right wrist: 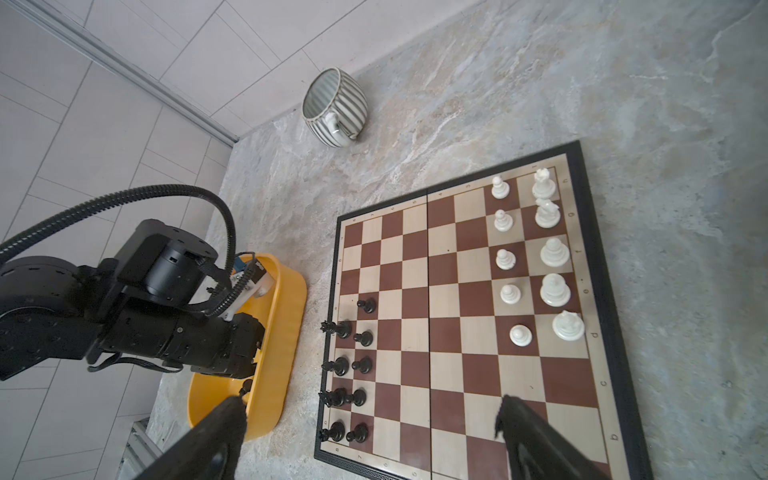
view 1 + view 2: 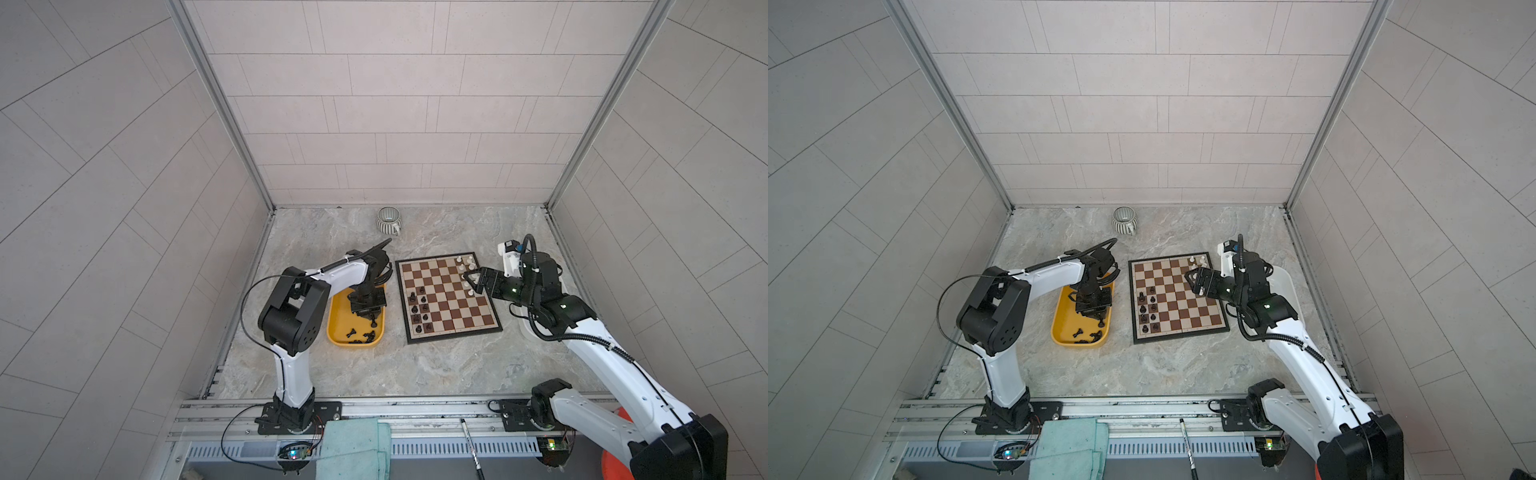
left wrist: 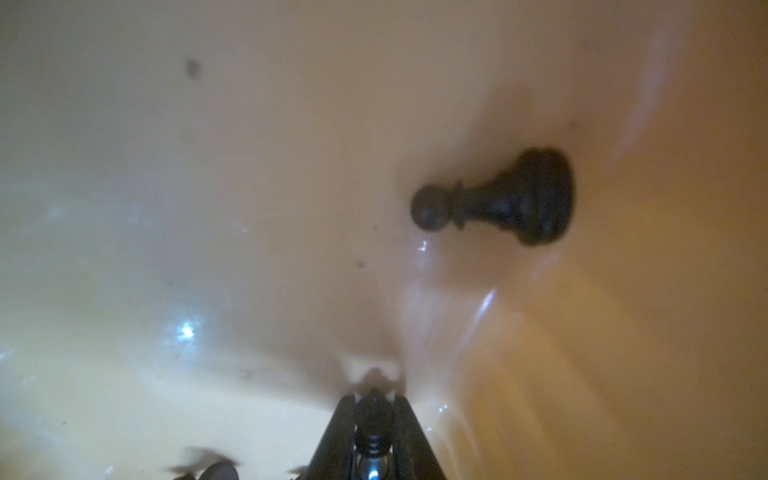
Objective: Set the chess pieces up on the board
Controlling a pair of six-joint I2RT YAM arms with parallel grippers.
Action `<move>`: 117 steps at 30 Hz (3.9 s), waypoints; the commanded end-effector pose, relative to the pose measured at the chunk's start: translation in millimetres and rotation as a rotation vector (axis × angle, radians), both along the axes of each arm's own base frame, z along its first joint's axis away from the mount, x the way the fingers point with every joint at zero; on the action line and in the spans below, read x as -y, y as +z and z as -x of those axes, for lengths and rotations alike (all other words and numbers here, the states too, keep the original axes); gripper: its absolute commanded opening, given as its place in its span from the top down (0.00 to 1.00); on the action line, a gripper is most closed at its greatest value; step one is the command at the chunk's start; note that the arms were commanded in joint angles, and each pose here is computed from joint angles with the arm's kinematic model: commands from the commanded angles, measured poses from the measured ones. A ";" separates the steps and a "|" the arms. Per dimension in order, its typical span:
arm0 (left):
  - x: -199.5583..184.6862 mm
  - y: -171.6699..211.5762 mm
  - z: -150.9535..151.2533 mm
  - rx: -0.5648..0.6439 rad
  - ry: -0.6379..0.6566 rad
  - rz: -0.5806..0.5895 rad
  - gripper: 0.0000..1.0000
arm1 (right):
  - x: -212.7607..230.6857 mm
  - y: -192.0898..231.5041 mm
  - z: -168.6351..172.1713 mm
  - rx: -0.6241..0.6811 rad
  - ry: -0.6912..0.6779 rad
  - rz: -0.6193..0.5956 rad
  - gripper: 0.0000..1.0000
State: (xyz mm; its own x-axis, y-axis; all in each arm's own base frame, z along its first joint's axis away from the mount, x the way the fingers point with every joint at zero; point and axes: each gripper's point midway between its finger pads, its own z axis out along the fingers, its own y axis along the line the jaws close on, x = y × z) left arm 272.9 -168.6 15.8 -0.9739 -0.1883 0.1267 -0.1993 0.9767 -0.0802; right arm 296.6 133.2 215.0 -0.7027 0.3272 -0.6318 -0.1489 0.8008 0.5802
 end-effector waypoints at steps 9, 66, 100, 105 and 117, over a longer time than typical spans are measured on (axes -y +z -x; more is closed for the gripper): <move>-29.7 -0.3 -43.2 0.078 0.076 -0.074 0.85 | -21.4 28.2 -21.5 0.051 0.016 -0.095 0.06; -31.1 -4.1 -42.3 0.020 0.114 -0.023 0.63 | -25.5 17.4 -9.0 0.014 0.029 -0.065 0.05; -5.6 36.3 -116.6 0.221 0.392 0.173 0.48 | -33.2 18.5 -13.6 0.011 0.069 -0.063 0.05; -5.8 24.3 -116.0 0.194 0.395 0.158 0.53 | -31.6 19.2 -11.3 0.011 0.071 -0.054 0.05; -12.0 2.7 -100.2 0.102 0.375 0.097 0.62 | -29.2 22.0 -10.2 0.018 0.062 -0.047 0.05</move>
State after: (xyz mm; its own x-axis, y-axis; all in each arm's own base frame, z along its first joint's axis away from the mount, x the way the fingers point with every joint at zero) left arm 389.3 -164.8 33.6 -0.8559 -0.5172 0.0014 -0.4957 0.8195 -0.2875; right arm 307.3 161.4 222.3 -0.7310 0.3131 -0.6063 -0.1847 0.7645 0.6175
